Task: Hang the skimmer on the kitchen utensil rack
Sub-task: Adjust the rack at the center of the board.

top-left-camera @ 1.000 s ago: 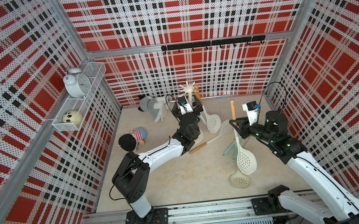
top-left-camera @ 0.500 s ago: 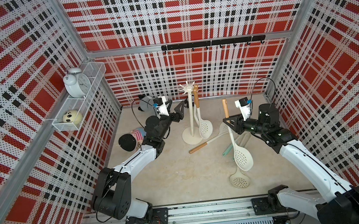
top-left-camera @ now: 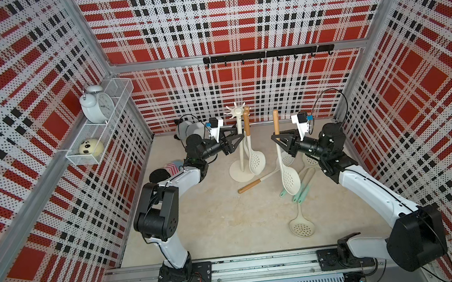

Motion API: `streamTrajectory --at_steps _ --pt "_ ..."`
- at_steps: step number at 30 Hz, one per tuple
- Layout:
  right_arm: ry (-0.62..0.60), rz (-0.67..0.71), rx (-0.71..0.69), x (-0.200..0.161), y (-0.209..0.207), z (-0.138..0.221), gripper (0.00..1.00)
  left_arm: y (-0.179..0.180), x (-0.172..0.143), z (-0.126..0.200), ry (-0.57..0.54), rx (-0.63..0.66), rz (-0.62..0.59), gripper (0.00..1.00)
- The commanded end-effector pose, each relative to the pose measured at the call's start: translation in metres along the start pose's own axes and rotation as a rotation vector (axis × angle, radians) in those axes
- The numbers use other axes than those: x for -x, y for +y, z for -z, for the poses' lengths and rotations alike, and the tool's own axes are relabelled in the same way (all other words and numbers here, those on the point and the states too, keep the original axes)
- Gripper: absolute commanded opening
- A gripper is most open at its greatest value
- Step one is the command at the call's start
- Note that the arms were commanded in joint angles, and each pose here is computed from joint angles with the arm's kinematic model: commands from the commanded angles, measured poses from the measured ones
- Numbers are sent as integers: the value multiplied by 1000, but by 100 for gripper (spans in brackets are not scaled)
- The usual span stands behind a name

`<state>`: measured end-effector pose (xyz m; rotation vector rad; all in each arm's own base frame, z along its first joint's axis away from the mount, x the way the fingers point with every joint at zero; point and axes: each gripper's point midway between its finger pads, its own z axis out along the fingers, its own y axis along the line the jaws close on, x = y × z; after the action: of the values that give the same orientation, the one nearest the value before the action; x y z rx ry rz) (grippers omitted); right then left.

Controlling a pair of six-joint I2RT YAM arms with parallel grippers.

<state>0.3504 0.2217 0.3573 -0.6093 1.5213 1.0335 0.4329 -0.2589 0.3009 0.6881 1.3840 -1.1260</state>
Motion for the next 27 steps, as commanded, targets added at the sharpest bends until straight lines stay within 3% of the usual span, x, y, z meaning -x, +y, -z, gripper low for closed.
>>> streamTrajectory --at_steps 1,5,10,12,19,22,27 --pt "-79 56 20 29 9 3 0 0 -1 -5 5 -72 -30 58" --pt "-61 70 -1 28 10 7 0 6 -14 -10 6 -96 23 48" --pt "-48 64 -4 27 11 8 0 0 -18 -7 -30 -153 61 25" --pt "-42 53 -5 24 10 7 0 -2 -14 -3 -50 -161 66 16" --pt "-34 36 -14 18 9 10 0 -7 13 5 -117 -117 28 0" --pt "-26 32 -28 14 8 13 0 11 38 22 -178 19 -16 0" --pt "-8 30 -79 6 5 20 0 22 67 21 -186 344 -145 0"
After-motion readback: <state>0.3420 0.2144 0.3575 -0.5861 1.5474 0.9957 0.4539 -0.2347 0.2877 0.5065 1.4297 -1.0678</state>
